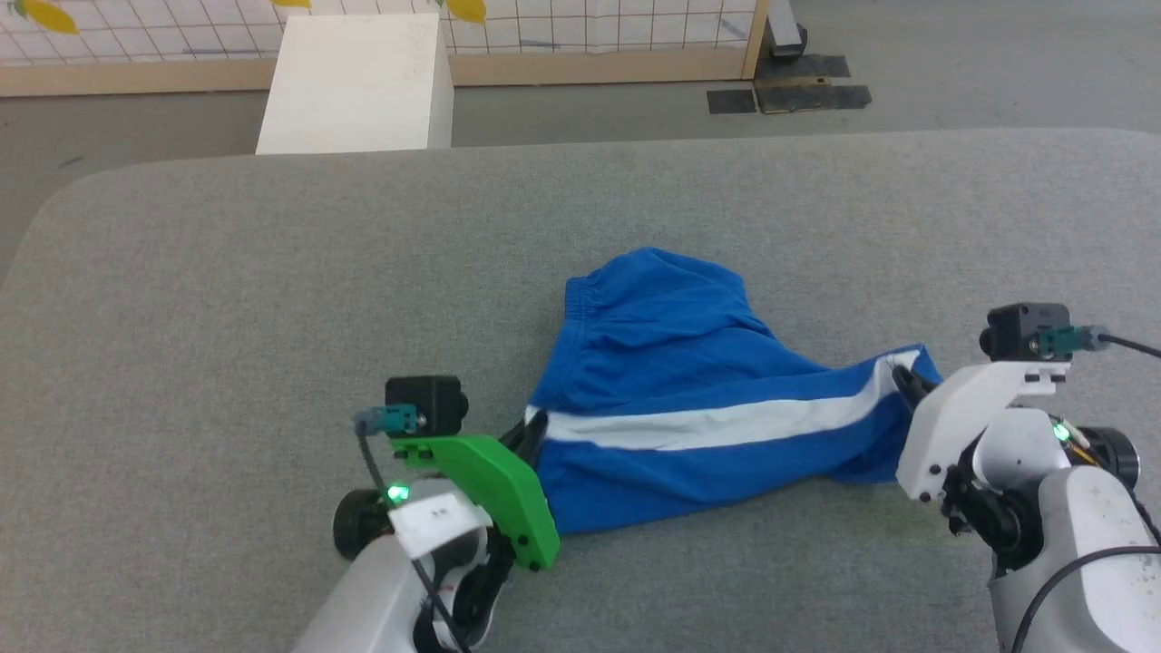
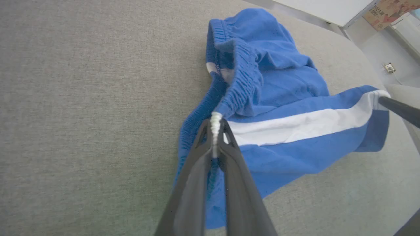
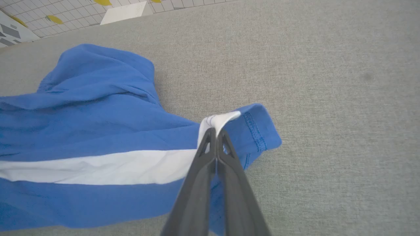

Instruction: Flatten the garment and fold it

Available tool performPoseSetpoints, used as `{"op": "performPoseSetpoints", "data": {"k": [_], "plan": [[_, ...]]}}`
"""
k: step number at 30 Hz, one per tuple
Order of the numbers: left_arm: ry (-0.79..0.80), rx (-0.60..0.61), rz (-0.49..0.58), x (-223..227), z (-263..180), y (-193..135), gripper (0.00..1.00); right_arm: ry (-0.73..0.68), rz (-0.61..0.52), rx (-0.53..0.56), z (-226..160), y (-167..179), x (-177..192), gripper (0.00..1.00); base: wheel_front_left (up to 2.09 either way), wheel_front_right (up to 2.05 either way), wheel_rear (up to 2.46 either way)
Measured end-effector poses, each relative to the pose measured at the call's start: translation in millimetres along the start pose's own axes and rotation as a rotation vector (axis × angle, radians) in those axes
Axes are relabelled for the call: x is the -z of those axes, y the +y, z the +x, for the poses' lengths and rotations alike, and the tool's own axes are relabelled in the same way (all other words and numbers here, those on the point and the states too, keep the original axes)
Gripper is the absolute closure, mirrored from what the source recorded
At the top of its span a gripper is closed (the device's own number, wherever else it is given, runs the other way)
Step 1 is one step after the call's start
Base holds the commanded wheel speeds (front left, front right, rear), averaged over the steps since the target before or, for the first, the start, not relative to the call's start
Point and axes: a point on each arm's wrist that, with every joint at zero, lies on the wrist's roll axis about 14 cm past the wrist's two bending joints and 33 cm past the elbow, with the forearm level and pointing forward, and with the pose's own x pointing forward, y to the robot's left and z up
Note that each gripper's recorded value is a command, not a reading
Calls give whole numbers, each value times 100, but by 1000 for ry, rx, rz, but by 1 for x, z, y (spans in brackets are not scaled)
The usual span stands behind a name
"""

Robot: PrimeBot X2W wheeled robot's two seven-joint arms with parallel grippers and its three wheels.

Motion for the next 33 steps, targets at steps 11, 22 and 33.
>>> {"op": "performPoseSetpoints", "data": {"k": [11,22,33], "plan": [[-244,201,-109,-128,13,-26,100,-233,-191,-42,-7,24,-113,100,0,0,0],[-589,195,-135,-287,53,-9,100,-552,-280,-54,16,47,-258,100,0,0,0],[-936,225,-182,-369,76,15,100,-902,-324,-54,34,65,-346,100,0,0,0]]}}
